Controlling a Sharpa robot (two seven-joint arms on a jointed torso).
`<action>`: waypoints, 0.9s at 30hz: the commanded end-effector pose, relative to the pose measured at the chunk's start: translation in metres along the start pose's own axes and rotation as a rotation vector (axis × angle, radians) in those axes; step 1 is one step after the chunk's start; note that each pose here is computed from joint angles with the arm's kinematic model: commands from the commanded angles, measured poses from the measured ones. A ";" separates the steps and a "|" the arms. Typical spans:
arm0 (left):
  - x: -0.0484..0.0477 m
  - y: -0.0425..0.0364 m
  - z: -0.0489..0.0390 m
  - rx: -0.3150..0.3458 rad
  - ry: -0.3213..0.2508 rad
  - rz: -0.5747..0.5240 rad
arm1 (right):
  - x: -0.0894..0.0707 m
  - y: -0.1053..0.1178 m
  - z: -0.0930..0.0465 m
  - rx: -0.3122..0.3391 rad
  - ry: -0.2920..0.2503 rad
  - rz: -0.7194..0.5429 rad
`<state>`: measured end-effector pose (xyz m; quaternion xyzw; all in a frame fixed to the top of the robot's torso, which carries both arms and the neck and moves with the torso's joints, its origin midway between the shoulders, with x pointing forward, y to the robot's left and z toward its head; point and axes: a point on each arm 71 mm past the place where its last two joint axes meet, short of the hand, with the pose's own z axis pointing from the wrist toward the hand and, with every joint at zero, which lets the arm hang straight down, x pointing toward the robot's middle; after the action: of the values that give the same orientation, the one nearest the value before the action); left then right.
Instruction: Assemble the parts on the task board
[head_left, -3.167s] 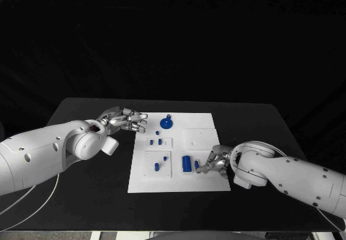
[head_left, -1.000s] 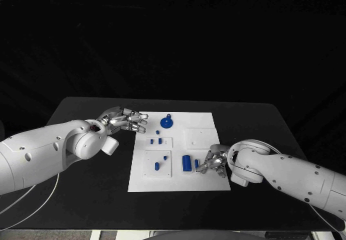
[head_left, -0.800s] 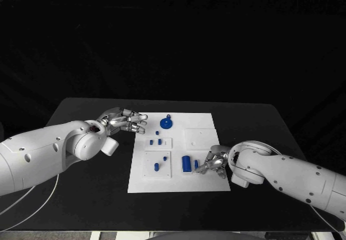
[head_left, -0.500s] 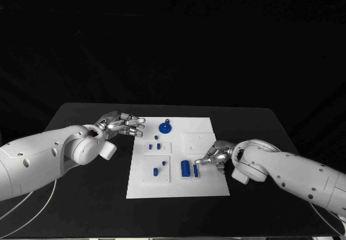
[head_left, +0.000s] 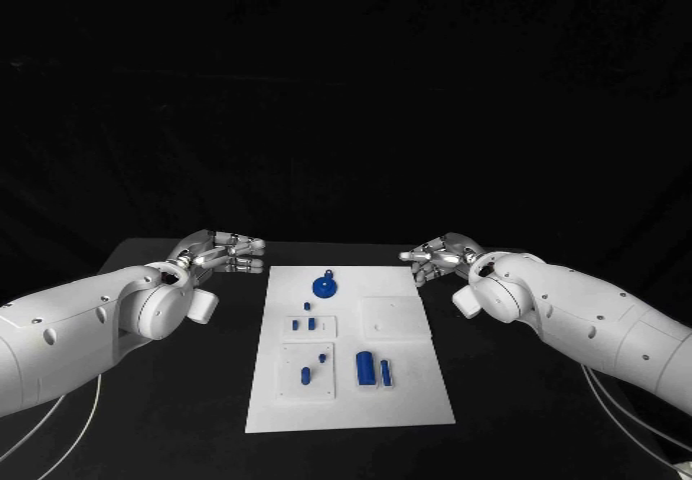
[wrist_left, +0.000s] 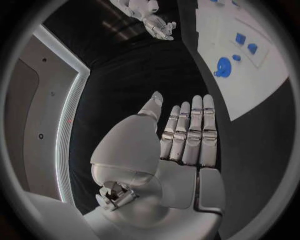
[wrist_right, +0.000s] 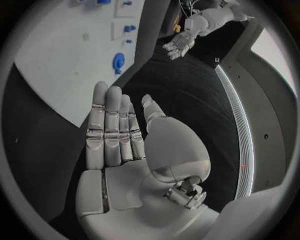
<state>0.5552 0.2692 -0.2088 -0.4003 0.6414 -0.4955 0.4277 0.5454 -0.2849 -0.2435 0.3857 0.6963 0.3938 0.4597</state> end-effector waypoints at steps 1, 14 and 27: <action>-0.0093 -0.0065 0.0058 0.051 -0.071 -0.060 | -0.006 0.005 0.006 -0.122 -0.040 0.203; -0.0163 -0.0076 0.0241 0.036 -0.119 -0.056 | -0.009 -0.006 0.023 -0.102 -0.088 0.265; 0.0313 0.0080 0.0003 0.075 -0.178 -0.115 | 0.026 0.024 0.005 -0.214 -0.139 0.316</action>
<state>0.5499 0.2400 -0.2212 -0.4522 0.5886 -0.5176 0.4255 0.5477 -0.2516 -0.2411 0.4395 0.6016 0.4964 0.4455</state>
